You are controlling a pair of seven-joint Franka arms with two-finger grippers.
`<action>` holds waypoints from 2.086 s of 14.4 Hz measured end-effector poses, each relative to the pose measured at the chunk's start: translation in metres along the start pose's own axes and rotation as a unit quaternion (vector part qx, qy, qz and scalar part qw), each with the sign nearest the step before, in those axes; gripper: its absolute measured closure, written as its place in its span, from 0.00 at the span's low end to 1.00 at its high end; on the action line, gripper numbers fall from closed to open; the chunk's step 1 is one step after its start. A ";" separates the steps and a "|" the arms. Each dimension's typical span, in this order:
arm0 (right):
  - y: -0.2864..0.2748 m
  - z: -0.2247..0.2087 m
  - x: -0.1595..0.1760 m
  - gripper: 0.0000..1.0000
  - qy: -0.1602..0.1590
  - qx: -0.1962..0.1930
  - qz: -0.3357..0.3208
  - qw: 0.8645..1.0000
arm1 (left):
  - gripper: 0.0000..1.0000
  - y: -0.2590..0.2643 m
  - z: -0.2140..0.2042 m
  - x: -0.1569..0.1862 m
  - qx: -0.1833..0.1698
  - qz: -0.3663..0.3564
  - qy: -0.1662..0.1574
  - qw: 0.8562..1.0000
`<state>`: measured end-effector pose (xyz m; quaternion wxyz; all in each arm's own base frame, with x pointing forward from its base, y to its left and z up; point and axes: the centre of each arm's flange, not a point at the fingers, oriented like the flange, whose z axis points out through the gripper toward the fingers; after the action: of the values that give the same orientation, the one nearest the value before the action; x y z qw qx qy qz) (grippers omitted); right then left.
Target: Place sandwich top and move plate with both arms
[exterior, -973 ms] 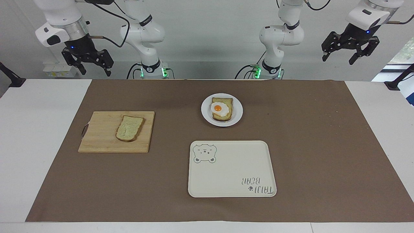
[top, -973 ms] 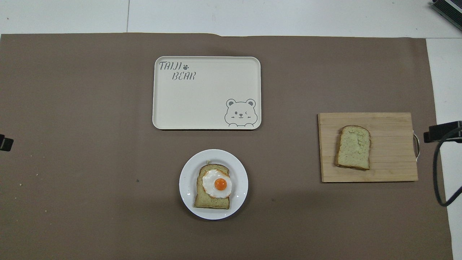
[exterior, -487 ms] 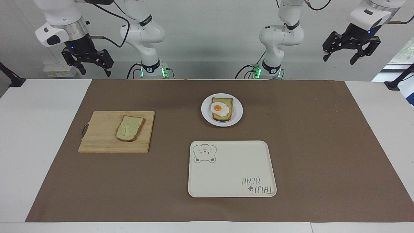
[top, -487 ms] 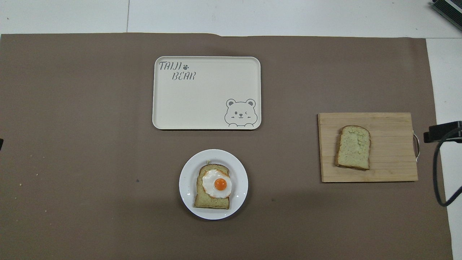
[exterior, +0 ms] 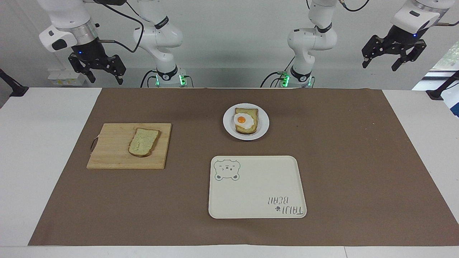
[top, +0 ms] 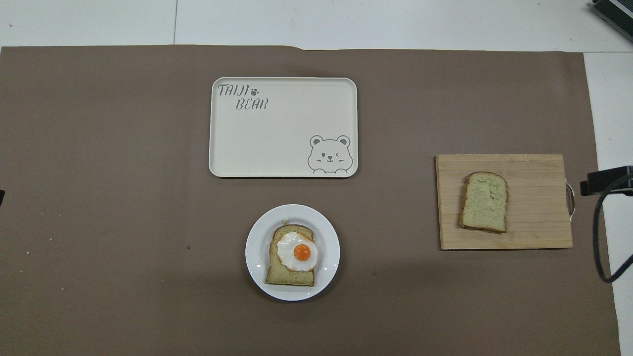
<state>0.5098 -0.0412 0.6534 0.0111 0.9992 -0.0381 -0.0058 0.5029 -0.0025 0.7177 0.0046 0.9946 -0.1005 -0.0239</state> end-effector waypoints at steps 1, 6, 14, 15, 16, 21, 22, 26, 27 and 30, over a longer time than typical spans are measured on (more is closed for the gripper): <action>0.000 0.000 0.000 0.00 0.000 0.000 0.000 1.000 | 0.00 0.000 0.000 0.000 0.000 0.000 0.000 1.000; 0.000 0.000 0.000 0.00 0.000 0.000 0.000 1.000 | 0.00 0.000 0.000 0.000 0.000 0.000 0.000 1.000; 0.000 0.000 0.000 0.00 0.000 0.000 0.000 1.000 | 0.00 0.000 0.000 0.000 0.000 0.000 0.000 1.000; 0.000 0.000 0.000 0.00 0.000 0.000 0.000 1.000 | 0.00 0.000 0.000 0.000 0.000 0.000 0.000 1.000; 0.000 0.000 0.000 0.00 0.000 0.000 0.000 1.000 | 0.00 0.000 0.000 0.000 0.000 0.000 0.000 1.000; 0.000 0.000 0.000 0.00 0.001 0.000 0.000 1.000 | 0.00 0.000 0.000 0.000 0.000 0.000 0.000 1.000; 0.000 0.000 0.001 0.00 0.004 0.000 0.000 1.000 | 0.00 0.000 0.000 0.000 0.000 0.000 0.000 1.000; 0.000 0.004 0.006 0.00 0.017 0.000 0.000 1.000 | 0.00 0.000 0.000 0.000 0.000 0.000 0.000 1.000; 0.000 0.006 0.008 0.00 0.021 0.000 0.000 1.000 | 0.00 0.000 0.000 0.000 0.000 0.000 0.000 1.000; 0.006 0.015 0.012 0.00 0.026 0.000 0.007 1.000 | 0.00 0.000 0.000 0.000 0.000 0.000 0.000 1.000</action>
<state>0.5215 -0.0486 0.6384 0.0122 0.9987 -0.0444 0.0204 0.5029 -0.0025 0.7177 0.0046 0.9946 -0.1005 -0.0239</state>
